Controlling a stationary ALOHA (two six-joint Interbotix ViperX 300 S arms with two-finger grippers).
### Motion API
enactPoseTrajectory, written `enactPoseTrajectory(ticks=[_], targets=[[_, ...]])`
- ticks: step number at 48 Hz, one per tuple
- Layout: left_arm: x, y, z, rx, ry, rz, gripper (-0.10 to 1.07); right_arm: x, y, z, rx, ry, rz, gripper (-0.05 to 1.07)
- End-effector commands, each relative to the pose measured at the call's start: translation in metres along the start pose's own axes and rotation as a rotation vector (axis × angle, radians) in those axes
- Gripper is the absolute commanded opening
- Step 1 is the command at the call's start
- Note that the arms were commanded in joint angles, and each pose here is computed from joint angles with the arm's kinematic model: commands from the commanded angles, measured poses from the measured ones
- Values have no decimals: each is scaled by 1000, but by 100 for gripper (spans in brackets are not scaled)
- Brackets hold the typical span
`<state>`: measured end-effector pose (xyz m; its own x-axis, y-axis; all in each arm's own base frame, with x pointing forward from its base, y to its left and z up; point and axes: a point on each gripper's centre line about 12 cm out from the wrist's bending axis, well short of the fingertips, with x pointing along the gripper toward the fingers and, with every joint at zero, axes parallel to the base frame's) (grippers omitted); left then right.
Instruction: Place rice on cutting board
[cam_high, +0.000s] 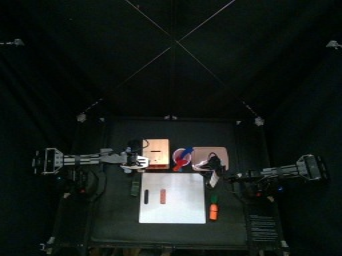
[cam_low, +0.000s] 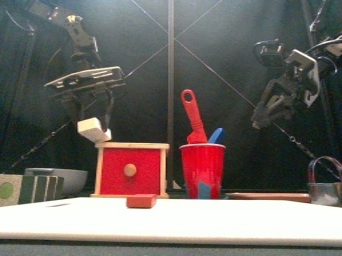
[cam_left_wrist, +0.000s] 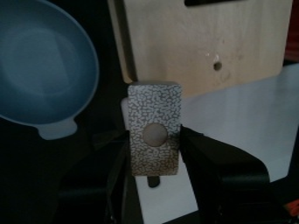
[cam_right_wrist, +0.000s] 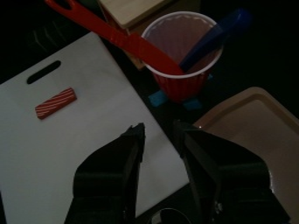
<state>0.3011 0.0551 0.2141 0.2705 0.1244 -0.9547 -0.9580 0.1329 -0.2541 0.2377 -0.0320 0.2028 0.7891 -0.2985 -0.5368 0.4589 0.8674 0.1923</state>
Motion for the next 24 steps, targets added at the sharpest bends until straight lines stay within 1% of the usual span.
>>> enactPoseTrajectory(ticks=[1,7,12,24], targets=[[-1,-19,-8,15,12,-25,65,-1,1,5,4,-15,4,72],[5,-39,-26,23,26,-24,65,-1,0,4,2,-12,1,72],[7,-53,-38,21,12,-21,65,0,-1,3,1,-10,-4,72],[6,-77,-73,-7,-26,25,65,2,-8,1,1,-4,-27,72]])
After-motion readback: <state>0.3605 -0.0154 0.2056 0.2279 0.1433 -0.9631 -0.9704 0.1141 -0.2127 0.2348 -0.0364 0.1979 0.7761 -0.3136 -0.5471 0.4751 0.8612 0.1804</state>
